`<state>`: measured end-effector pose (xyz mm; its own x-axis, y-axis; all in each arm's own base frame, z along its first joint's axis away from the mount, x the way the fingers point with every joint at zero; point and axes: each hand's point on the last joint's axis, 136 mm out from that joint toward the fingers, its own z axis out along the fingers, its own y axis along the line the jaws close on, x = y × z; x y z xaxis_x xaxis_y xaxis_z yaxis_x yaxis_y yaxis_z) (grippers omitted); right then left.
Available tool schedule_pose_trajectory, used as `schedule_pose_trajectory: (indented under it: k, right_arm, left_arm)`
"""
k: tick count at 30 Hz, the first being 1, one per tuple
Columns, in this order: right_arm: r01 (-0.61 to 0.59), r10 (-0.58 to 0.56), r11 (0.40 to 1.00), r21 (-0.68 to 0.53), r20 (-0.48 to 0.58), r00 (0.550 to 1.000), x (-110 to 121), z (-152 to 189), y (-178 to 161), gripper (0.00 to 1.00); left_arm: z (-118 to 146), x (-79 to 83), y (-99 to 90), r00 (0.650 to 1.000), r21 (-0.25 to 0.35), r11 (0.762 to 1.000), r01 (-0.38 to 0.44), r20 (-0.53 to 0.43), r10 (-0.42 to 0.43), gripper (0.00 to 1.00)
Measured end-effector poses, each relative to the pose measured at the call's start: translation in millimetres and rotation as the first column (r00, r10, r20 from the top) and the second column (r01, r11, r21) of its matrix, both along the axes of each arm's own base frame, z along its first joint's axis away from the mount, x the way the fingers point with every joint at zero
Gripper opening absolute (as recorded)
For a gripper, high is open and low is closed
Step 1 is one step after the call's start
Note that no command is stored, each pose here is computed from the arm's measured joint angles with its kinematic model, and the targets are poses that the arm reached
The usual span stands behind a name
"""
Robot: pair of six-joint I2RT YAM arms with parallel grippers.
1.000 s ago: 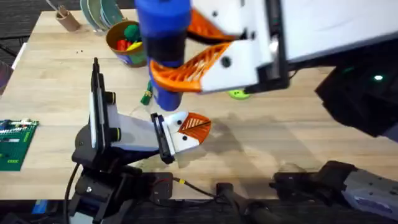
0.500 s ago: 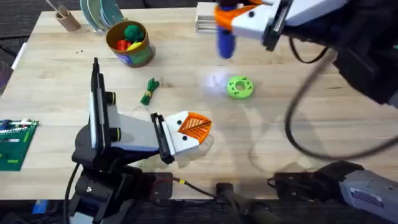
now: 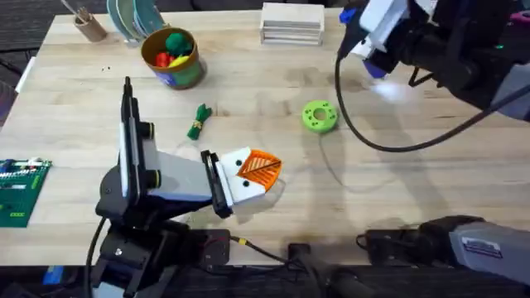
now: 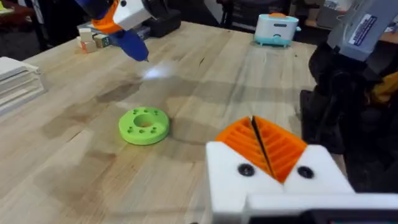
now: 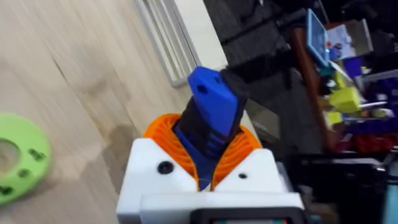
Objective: Pick up the gripper from the table and insert it into the empty holder that is missing its gripper. Then pick up a screw, insert it into the mounting hole, and use the screwdriver to tighten it. Finally, clean up the table by picking up the vegetable and placing it into the bucket.
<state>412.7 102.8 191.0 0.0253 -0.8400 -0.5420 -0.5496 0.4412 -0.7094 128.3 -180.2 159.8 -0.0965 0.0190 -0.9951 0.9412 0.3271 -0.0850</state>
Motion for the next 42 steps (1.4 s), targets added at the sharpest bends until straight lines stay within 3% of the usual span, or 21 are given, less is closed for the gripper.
schedule_pose_trajectory:
  k: [5,11,16,24,27,31,32,35,37,42]
  right_arm:
    - [-0.012,0.012,0.993,-0.116,-0.005,1.0,5,-17,-7,0.086]
    - [-0.072,0.049,0.969,-0.237,-0.1,0.994,9,-66,-10,0.084]
    - [-0.121,0.073,0.947,-0.296,-0.17,0.983,9,-102,-10,0.083]
    - [-0.194,0.113,0.926,-0.324,-0.252,0.961,0,-130,-5,0.092]
    - [-0.223,0.127,0.921,-0.319,-0.294,0.947,-7,-142,-1,0.304]
    - [-0.231,0.129,0.921,-0.315,-0.311,0.941,-8,-145,0,0.412]
    - [-0.228,0.127,0.922,-0.312,-0.314,0.941,-8,-145,0,0.512]
    - [-0.225,0.13,0.922,-0.316,-0.294,0.947,-2,-138,2,0.94]
    - [-0.228,0.132,0.922,-0.314,-0.301,0.945,-1,-137,2,0.986]
    - [-0.232,0.133,0.921,-0.311,-0.308,0.942,-3,-138,2,0.991]
  left_arm:
    - [0,0.0,0.0,1.0,0.0,1.0,0.0,0.0,0.0,0.011]
    - [0,0.0,0.0,1.0,0.0,1.0,0.0,0.0,0.0,0.011]
    - [0,0.1,0.0,1.0,0.0,1.0,0.0,0.0,0.0,0.011]
    - [0,0.1,0.0,1.0,0.0,1.0,0.0,0.0,0.0,0.011]
    - [0,0.0,0.0,1.0,0.0,1.0,0.0,0.0,0.0,0.011]
    - [0,0.1,0.0,1.0,0.0,1.0,0.0,0.0,0.0,0.011]
    - [0,0.0,0.0,1.0,0.0,1.0,0.0,0.0,0.0,0.011]
    - [0,0.0,0.0,1.0,0.0,1.0,0.0,0.0,0.0,0.011]
    - [0,0.0,0.0,1.0,0.0,1.0,0.0,0.0,0.0,0.011]
    - [0,0.0,0.0,1.0,0.0,1.0,0.0,0.0,0.0,0.011]
